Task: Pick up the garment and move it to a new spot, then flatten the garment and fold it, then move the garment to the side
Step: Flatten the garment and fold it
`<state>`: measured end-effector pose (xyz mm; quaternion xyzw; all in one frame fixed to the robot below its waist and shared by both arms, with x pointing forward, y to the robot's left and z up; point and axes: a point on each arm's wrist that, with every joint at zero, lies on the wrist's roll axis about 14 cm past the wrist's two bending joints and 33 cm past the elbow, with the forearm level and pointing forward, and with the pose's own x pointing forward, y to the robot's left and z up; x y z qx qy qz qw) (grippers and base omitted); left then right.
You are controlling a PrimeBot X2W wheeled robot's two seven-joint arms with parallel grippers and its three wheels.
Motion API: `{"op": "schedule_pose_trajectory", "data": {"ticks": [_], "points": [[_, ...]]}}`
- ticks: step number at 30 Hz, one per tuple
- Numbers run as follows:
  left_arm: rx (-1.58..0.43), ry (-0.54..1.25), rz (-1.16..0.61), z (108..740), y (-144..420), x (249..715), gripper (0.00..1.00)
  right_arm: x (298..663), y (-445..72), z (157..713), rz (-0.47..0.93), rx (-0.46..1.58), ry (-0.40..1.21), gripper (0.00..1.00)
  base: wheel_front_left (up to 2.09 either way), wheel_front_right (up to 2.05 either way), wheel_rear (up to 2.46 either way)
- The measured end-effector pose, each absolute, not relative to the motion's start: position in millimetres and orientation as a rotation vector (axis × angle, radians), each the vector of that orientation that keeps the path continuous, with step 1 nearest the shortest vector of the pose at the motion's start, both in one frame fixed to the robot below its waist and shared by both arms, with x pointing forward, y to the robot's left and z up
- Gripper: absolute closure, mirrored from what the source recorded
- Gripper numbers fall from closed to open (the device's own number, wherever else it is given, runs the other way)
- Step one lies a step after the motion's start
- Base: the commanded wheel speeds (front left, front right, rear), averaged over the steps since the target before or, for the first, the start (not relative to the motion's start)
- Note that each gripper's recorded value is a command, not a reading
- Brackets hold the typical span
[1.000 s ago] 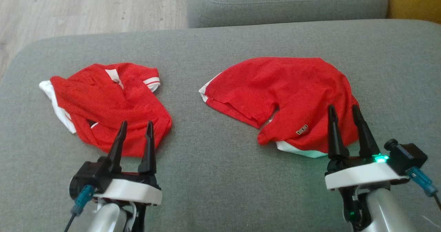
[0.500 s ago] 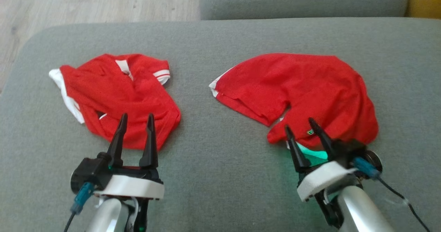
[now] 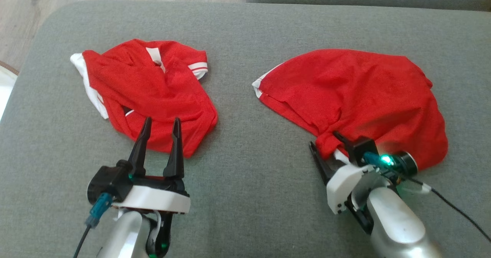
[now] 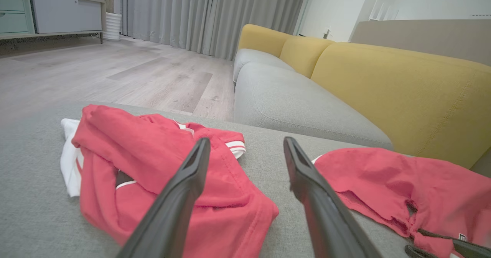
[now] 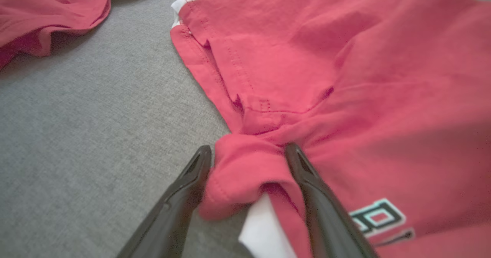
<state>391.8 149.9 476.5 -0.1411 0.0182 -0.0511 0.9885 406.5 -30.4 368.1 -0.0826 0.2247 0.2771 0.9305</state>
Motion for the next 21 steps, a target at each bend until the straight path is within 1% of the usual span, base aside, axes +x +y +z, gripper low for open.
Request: {"op": "schedule_pose_trajectory", "data": {"ticks": [3, 4, 5, 6, 12, 16, 18, 21], "points": [[-0.275, 0.033, -0.097, 477.4, 152.1, 393.6, 0.0, 411.9, -26.8, 366.5, 0.58, -0.188, 0.471, 0.0, 0.0, 0.0, 0.0], [-0.277, 0.032, -0.1, 477.7, 151.8, 393.7, 0.0, 413.2, -26.2, 366.7, 0.582, -0.191, 0.472, 0.16, 0.0, 0.0, 0.0], [-0.279, 0.032, -0.099, 477.6, 151.9, 393.7, 0.0, 414.1, -26.2, 366.7, 0.582, -0.193, 0.473, 0.83, 0.0, 0.0, 0.0], [-0.282, 0.031, -0.097, 477.8, 152.0, 393.8, 0.0, 415.1, -26.0, 367.7, 0.581, -0.187, 0.47, 1.0, 0.0, 0.0, 0.0], [-0.28, 0.004, -0.09, 486.5, 154.2, 394.1, 0.0, 418.8, -25.1, 384.1, 0.565, -0.111, 0.397, 1.0, 0.0, 0.0, 0.0], [-0.286, -0.03, -0.084, 498.3, 155.8, 390.8, 0.0, 434.5, 5.0, 441.7, 0.615, 0.015, 0.228, 1.0, 0.0, 0.0, 0.0], [-0.289, -0.044, -0.076, 502.6, 158.2, 388.1, 0.0, 443.1, 20.3, 478.0, 0.637, 0.117, 0.147, 1.0, 0.0, 0.0, 0.0], [-0.295, -0.059, -0.054, 506.4, 165.1, 381.7, 0.0, 449.5, 43.6, 535.8, 0.704, 0.181, 0.005, 1.0, 0.0, 0.0, 0.0]]}}
